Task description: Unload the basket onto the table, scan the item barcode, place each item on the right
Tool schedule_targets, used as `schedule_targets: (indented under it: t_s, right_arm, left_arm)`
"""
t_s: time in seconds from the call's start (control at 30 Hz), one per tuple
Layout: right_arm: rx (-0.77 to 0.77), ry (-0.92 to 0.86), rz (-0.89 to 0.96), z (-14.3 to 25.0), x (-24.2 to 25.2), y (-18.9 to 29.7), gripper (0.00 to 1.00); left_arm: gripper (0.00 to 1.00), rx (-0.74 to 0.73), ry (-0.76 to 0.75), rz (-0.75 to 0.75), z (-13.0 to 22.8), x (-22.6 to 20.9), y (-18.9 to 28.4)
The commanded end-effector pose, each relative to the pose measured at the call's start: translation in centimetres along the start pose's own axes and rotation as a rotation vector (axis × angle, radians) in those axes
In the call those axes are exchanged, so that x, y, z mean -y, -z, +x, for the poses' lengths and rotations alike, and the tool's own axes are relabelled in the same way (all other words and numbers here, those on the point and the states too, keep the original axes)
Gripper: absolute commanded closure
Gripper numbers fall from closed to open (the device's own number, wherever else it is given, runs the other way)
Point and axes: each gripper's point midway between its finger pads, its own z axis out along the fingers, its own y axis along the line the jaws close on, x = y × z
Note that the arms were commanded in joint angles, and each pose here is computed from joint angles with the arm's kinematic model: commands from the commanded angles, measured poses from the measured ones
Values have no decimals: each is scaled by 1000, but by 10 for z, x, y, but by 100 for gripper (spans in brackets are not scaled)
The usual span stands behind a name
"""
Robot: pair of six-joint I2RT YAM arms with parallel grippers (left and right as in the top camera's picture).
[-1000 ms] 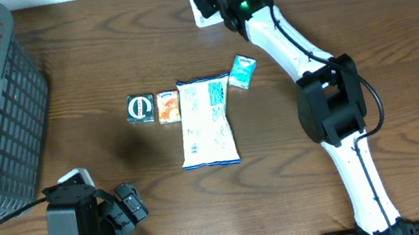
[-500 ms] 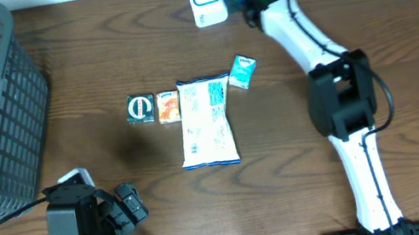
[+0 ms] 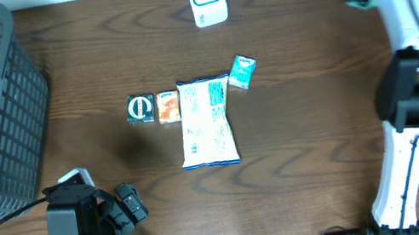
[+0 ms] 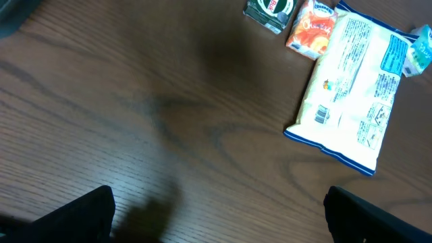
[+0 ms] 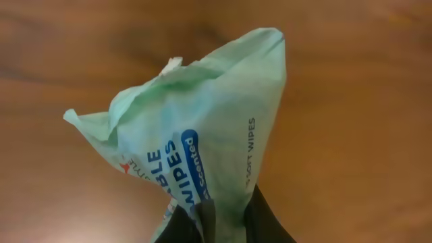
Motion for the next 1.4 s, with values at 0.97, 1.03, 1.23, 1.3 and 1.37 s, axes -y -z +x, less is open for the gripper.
schedule_targets:
  t_s: [0.97,1.03,1.23,1.3,1.37]
  right_arm:
    - [-142,-240,-630,41,-50,105,1]
    - [-192,-225,-757,48,-82,125,1]
    - [-362,-128,-825,82,-142,145,1]
    - [-404,-84,-838,93,-163,153,1]
    - [-431,-45,-848,101,-180,161,1]
  left_arm:
    - [2,5,0,-9,0,-2,0]
    - [2,5,0,-9,0,-2,0]
    - [2,5,0,-9,0,-2,0]
    - [2,5,0,-9,0,-2,0]
    - [2,5,0,-9,0,-2,0]
